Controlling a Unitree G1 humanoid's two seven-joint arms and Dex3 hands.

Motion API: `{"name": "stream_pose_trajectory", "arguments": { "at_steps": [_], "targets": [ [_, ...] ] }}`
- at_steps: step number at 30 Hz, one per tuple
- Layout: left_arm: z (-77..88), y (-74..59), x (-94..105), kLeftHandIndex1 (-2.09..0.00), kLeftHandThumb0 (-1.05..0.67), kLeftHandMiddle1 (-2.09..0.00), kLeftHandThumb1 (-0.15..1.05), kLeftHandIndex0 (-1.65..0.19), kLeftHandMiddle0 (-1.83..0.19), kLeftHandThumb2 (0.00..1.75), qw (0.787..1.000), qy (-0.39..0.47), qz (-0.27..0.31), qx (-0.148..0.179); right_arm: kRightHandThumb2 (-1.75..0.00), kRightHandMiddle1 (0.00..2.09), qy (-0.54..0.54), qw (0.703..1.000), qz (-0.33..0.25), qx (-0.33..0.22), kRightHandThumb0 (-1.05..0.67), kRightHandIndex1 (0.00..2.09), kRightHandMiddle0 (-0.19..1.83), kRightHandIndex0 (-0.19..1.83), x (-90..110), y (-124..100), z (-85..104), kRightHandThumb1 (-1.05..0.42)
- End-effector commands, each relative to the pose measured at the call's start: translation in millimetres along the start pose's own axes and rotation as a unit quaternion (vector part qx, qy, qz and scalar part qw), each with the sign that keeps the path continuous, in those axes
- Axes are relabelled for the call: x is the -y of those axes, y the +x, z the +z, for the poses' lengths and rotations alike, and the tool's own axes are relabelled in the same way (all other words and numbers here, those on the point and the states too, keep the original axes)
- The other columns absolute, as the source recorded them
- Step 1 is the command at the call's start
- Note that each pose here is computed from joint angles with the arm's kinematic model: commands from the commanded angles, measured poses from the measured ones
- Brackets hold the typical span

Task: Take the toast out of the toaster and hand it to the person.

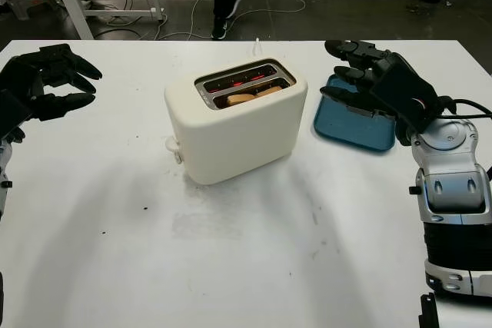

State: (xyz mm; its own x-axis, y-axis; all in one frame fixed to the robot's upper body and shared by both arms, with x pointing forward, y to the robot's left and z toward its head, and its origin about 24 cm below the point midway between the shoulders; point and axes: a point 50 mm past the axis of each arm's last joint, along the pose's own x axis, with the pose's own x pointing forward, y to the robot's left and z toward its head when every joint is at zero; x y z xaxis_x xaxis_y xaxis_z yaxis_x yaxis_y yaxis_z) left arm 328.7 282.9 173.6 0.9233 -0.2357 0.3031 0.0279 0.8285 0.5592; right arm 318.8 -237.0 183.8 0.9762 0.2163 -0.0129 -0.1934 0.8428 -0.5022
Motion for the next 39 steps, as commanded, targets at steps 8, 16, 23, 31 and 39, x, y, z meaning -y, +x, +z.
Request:
{"name": "stream_pose_trajectory", "arguments": {
  "at_steps": [8,16,23,31,39],
  "targets": [
    [-0.4,-1.8,-1.2,-1.07,-1.05,-1.29,0.84,-0.61,-0.49,0.0,1.0,-0.002,0.005,-0.001,-0.17,0.0,-0.002,1.0,-0.005,0.002,-0.3,0.01,0.39,0.4,-0.3,-0.3,1.2,-0.92],
    [-1.5,-2.1,-0.3,-1.1,-1.05,-1.31,0.84,-0.58,-0.47,0.0,1.0,0.002,0.003,-0.004,-0.16,0.0,0.002,1.0,-0.006,0.003,-0.32,0.01,0.4,0.4,-0.7,-0.7,0.1,-0.92],
    [-0.6,-2.1,-0.1,-1.12,-1.05,-1.32,0.84,-0.57,-0.47,0.0,1.0,-0.002,0.004,-0.006,-0.17,0.0,-0.006,1.0,-0.004,0.004,-0.32,0.0,0.4,0.4,-1.0,-1.1,0.6,-0.92],
    [0.4,-1.5,0.2,-1.13,-1.05,-1.33,0.84,-0.56,-0.46,0.0,1.0,0.005,0.001,-0.001,-0.16,0.0,-0.002,1.0,-0.005,0.004,-0.32,0.01,0.4,0.41,0.0,-1.8,-0.8,-0.92],
    [-0.7,-1.7,0.5,-1.14,-1.05,-1.34,0.84,-0.57,-0.47,0.0,1.0,0.004,0.004,-0.005,-0.16,0.0,-0.006,1.0,-0.007,-0.001,-0.3,0.01,0.4,0.41,-0.9,-1.1,1.0,-0.92]
  ]
}}
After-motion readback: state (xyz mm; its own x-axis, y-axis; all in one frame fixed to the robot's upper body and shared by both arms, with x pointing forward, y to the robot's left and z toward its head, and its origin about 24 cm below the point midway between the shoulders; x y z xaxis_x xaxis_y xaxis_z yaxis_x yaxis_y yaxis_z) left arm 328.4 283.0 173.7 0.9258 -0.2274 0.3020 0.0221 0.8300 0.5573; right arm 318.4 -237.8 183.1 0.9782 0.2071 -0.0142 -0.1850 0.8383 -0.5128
